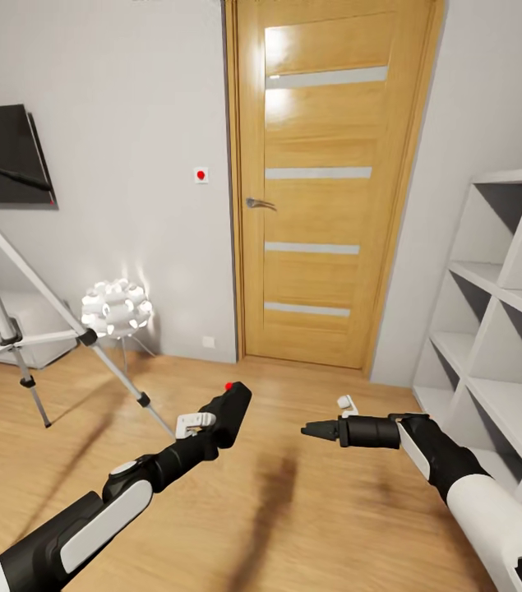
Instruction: Attach the digital camera to the camera tripod in the bedroom.
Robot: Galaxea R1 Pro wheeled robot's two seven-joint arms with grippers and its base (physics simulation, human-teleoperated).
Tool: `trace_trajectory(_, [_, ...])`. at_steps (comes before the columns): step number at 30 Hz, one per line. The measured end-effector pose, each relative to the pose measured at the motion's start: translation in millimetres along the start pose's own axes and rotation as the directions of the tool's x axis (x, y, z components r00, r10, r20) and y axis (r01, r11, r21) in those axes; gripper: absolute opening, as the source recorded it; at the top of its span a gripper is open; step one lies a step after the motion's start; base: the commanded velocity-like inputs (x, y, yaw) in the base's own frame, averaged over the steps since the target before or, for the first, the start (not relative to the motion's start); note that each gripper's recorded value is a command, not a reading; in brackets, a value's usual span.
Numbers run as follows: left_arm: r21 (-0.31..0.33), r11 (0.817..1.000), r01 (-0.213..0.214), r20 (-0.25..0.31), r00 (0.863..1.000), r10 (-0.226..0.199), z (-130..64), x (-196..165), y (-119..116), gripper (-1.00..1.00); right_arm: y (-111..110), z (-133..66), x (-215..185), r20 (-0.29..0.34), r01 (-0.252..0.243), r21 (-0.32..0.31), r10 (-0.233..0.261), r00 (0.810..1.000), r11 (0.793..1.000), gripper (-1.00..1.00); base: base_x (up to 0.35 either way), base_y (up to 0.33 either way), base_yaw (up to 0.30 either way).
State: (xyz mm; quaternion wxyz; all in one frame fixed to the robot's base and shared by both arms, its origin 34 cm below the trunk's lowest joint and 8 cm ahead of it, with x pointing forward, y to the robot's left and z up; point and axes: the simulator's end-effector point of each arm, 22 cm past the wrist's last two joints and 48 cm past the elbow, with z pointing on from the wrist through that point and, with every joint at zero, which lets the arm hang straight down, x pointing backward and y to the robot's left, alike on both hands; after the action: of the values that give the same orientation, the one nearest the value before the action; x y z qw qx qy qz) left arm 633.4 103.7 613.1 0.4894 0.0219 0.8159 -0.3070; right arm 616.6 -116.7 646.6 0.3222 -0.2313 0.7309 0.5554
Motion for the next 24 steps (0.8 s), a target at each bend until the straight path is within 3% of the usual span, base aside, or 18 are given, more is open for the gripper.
trace_trajectory(7, [-0.017, 1.000, 0.018, 0.007, 1.000, -0.018, -2.1, -18, 2, -1.00, -16, -6.0, -9, -0.001, -0.019, 0.094, 0.019, 1.000, 0.995, 1.00, 0.000, 0.000, 0.000])
trace_trajectory(10, [-0.047, 0.998, 0.040, 0.012, 0.999, -0.040, -2.8, -26, 14, -1.00, -29, -10.9, -16, 0.010, -0.024, 0.165, 0.022, 1.000, 0.986, 1.00, 0.000, 0.000, 0.000])
trace_trajectory(13, [-0.090, 0.991, 0.101, 0.041, 0.994, -0.097, -5.3, -44, 35, -1.00, -46, -17.2, -23, 0.020, -0.027, 0.252, 0.023, 1.000, 0.967, 1.00, 0.000, 0.000, 0.000])
trace_trajectory(15, [-0.143, 0.971, 0.191, 0.070, 0.981, -0.182, -10.1, -59, 67, -1.00, -68, -25.4, -28, 0.025, -0.030, 0.363, 0.022, 0.999, 0.931, 1.00, 0.000, 0.000, 0.000])
trace_trajectory(17, [-0.174, 0.954, 0.245, 0.074, 0.969, -0.236, -13.3, -61, 84, -1.00, -81, -32.3, -32, 0.027, -0.032, 0.433, 0.022, 0.999, 0.901, 1.00, 0.000, 0.000, 0.000])
trace_trajectory(22, [-0.204, 0.937, 0.284, 0.072, 0.959, -0.275, -17.3, -66, 97, -1.00, -88, -40.2, -42, 0.029, -0.031, 0.490, 0.019, 0.999, 0.871, 1.00, 0.000, 0.000, 0.000])
trace_trajectory(24, [-0.205, 0.936, 0.288, 0.072, 0.958, -0.279, -18.1, -70, 96, -1.00, -86, -41.2, -46, 0.030, -0.030, 0.495, 0.018, 0.999, 0.869, 1.00, 0.000, 0.000, 0.000])
